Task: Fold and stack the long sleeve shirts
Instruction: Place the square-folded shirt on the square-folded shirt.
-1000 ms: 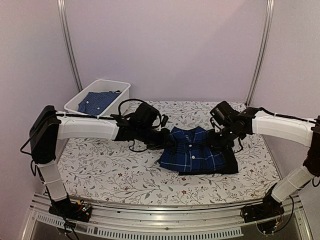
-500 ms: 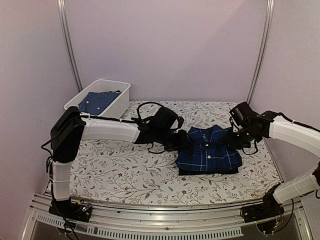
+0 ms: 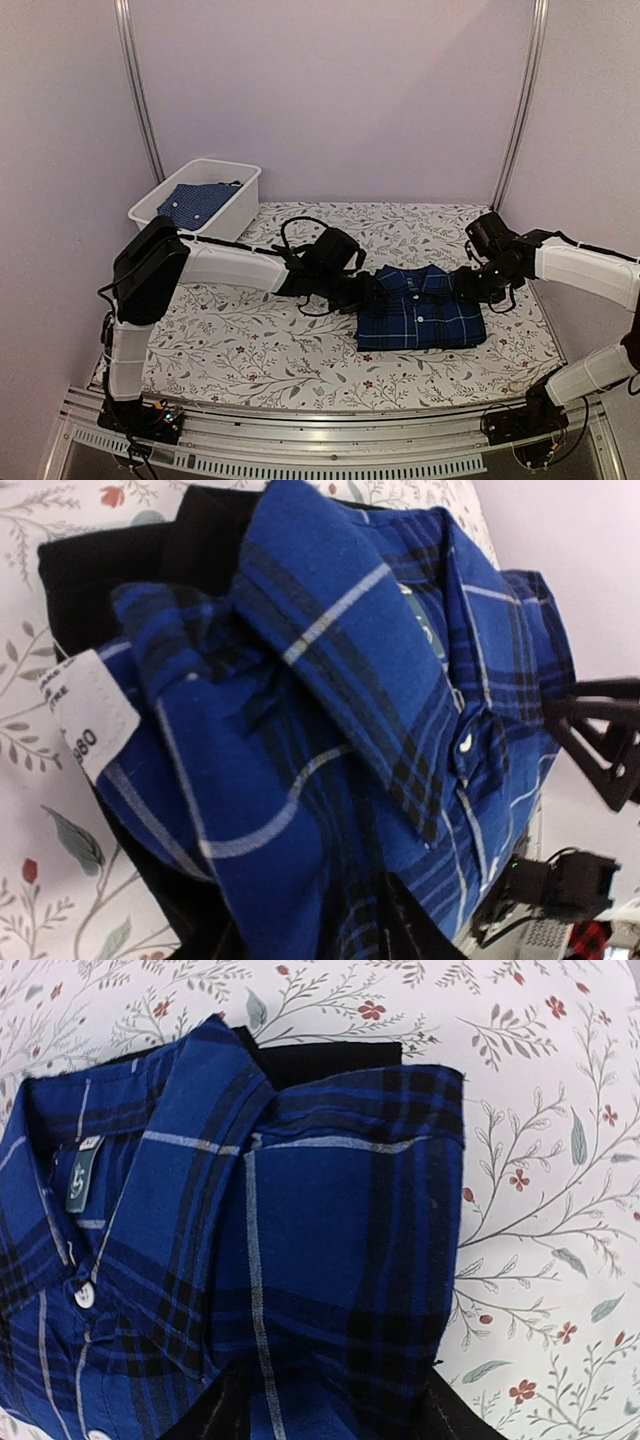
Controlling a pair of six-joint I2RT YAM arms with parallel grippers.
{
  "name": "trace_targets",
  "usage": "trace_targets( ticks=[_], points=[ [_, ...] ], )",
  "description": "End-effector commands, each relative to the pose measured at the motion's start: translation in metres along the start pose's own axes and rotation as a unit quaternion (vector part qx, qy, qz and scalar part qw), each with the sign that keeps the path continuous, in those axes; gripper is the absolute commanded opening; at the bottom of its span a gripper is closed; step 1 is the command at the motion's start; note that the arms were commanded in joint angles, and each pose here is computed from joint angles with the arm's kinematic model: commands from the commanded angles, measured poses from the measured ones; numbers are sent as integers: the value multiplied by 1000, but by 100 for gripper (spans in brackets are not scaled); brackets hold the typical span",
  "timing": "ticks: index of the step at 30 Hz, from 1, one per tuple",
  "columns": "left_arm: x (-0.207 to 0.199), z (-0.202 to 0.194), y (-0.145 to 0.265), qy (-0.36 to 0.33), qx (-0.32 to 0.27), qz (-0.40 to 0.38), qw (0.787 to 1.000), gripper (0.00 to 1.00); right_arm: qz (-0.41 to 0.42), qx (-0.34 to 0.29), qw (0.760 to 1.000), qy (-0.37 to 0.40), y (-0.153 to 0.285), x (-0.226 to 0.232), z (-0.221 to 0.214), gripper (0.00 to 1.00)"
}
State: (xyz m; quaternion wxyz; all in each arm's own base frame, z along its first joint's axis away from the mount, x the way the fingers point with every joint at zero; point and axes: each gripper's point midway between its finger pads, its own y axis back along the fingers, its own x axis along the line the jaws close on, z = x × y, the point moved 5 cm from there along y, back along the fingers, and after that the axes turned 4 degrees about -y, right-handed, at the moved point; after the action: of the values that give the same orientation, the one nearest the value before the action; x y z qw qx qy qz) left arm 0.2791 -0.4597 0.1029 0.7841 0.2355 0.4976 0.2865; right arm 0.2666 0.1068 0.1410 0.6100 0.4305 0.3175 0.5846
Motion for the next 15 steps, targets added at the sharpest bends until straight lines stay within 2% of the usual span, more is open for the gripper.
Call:
trace_targets(
  ticks=[1,2,6,8,10,15],
  points=[
    [0,-1,5,-11,-18,19,1000,54,-8,-29,1000,-3,15,-1,13,63],
    [-1,3,12,-14,-30,26,999,57,-15,-36,999,-3,22,-2,18,64],
    [3,15,42,-26,-76,75,994,58,1,-56,998,3,48,7,30,65],
    [4,20,55,-33,-96,88,991,54,8,-56,998,12,54,17,28,65],
    [-2,24,62,-50,-102,82,990,46,21,-49,998,22,53,30,21,65],
    [-32,18,52,-113,-71,7,991,30,55,-11,998,11,27,42,-5,66]
  ],
)
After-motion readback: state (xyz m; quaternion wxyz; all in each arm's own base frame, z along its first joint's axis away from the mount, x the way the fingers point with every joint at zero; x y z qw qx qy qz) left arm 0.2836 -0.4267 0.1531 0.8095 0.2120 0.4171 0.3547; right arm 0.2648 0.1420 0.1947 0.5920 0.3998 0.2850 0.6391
